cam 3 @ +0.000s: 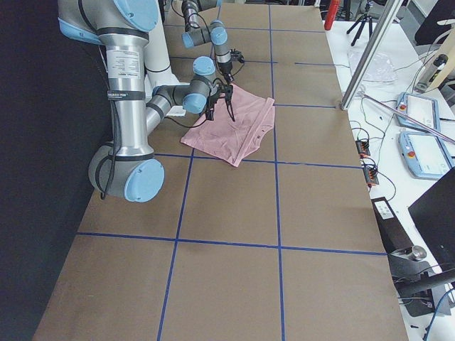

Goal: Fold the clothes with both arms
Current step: 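Push the shirt's far side with the left gripper to straighten it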

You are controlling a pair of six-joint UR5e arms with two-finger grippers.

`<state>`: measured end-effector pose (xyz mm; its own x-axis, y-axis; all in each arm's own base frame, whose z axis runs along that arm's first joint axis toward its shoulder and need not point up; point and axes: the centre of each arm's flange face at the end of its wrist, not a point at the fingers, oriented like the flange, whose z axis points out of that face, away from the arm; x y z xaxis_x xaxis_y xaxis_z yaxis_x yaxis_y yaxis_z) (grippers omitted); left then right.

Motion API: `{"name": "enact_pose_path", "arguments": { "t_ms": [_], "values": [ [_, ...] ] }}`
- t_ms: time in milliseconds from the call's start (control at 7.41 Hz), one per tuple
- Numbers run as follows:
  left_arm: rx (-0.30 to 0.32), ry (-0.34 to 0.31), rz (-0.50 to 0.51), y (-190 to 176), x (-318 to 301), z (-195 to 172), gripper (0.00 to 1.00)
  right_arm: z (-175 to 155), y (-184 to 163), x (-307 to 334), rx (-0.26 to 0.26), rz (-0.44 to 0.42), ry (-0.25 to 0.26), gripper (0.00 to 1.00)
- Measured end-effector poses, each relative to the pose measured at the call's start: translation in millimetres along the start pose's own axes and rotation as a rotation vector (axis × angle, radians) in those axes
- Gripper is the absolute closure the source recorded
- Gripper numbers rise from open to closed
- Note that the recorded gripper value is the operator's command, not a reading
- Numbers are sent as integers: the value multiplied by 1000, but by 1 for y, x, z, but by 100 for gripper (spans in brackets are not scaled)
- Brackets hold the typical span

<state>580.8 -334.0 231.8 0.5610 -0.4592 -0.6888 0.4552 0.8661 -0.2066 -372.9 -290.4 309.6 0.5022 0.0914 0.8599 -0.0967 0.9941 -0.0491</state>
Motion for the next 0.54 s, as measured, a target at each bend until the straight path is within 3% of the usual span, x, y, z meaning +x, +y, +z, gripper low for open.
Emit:
{"name": "enact_pose_path", "arguments": {
  "t_ms": [270, 540],
  "values": [
    [14, 4, 4, -13, 1, -3, 100, 1, 0, 1, 0, 1, 3, 0],
    [63, 1, 31, -55, 2, -2, 100, 1, 0, 1, 0, 1, 2, 0]
  ]
}}
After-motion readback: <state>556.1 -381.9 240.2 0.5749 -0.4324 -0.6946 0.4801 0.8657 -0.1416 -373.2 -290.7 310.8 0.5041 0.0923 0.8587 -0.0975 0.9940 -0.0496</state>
